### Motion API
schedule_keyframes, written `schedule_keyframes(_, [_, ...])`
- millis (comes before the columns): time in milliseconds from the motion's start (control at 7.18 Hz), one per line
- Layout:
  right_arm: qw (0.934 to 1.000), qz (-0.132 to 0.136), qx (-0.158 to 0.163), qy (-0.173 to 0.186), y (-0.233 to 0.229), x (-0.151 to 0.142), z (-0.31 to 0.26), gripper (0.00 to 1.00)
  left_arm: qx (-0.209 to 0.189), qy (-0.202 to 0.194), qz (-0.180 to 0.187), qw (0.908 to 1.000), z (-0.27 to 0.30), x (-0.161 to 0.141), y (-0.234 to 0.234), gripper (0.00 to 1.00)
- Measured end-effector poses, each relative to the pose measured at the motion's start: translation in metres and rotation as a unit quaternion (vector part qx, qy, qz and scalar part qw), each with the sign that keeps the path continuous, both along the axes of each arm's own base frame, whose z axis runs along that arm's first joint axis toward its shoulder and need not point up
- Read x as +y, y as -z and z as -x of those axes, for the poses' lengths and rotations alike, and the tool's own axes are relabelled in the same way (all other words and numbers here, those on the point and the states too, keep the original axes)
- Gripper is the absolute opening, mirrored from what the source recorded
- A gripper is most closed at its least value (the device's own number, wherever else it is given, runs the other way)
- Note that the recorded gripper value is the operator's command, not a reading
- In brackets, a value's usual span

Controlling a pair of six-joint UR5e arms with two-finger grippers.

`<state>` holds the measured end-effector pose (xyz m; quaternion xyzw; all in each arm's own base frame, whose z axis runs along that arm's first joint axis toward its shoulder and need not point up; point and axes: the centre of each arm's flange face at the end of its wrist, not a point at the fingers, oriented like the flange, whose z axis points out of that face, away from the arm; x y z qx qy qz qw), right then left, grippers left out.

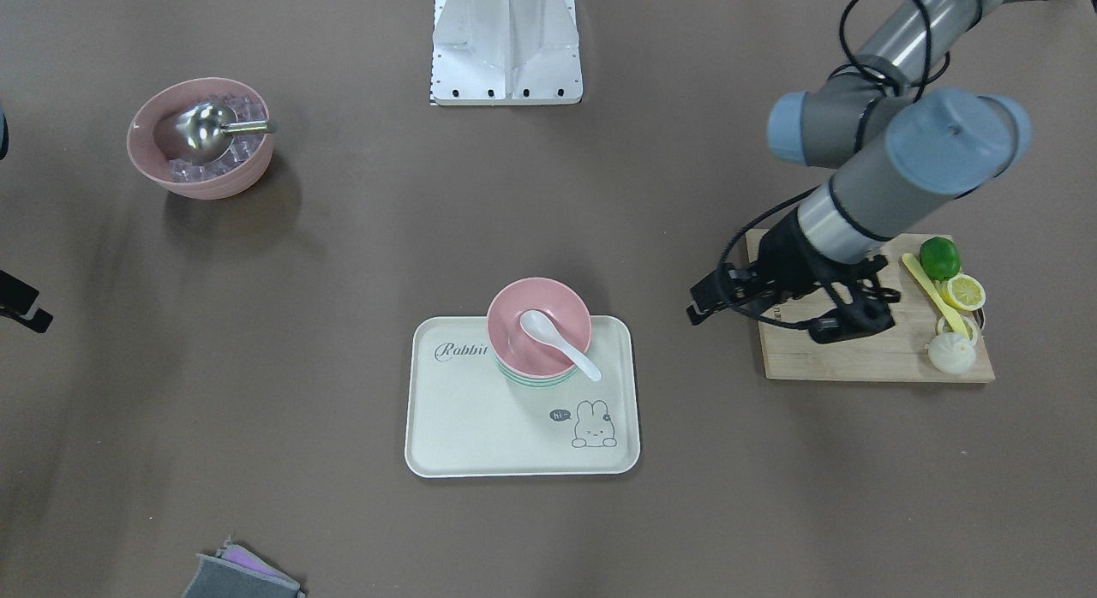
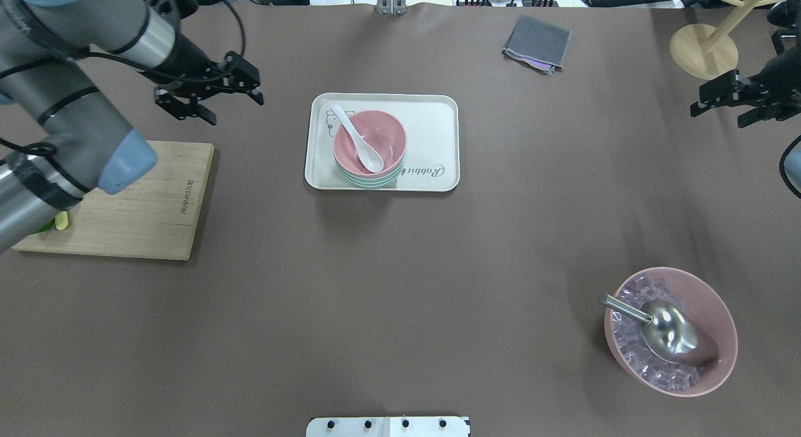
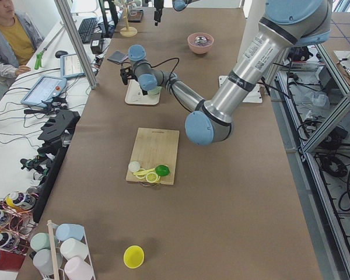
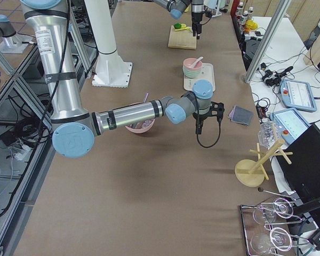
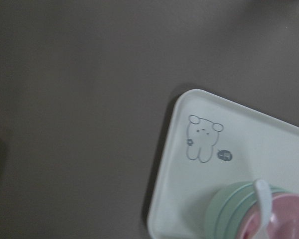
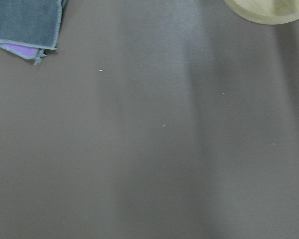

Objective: Stack pink bowl on green and place spoon

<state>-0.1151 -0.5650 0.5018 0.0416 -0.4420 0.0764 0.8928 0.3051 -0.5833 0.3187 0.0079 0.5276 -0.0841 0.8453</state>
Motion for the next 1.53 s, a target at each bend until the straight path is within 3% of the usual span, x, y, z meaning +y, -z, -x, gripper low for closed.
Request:
schedule_keyframes(139, [0.9997,-0.012,0.015,0.016,-0.015,-0.003,-0.023,1.00,-0.027,-0.021,-0.053,0.9980,0.049,0.016,-0.049,0.98])
schedule_keyframes(418, [0.9970,-0.030,0.039,0.060,-0.050,-0.006,-0.062,1.00,-0.105,-0.079,-0.163,0.9778,0.168,0.047,-0.174,0.98])
schedule_keyframes(557, [0.9956,-0.035,0.043,0.075,-0.066,-0.004,-0.075,1.00,-0.136,-0.086,-0.180,0.9703,0.219,0.056,-0.220,0.98])
schedule_keyframes(835, [0.9948,-0.041,0.044,0.082,-0.087,0.007,-0.096,1.00,-0.208,-0.040,-0.152,0.9654,0.300,0.060,-0.269,0.98])
schedule_keyframes(975, [0.9945,-0.041,0.049,0.083,-0.094,0.010,-0.101,1.00,-0.220,-0.037,-0.125,0.9668,0.312,0.054,-0.271,0.98])
schedule_keyframes(1253, [0.9942,-0.030,0.054,0.088,-0.110,0.007,-0.099,1.00,-0.196,-0.046,-0.091,0.9752,0.311,0.040,-0.255,0.98])
schedule_keyframes(1532, [0.9939,-0.041,0.059,0.083,-0.101,-0.001,-0.102,1.00,-0.188,-0.049,-0.086,0.9771,0.310,0.040,-0.255,0.98])
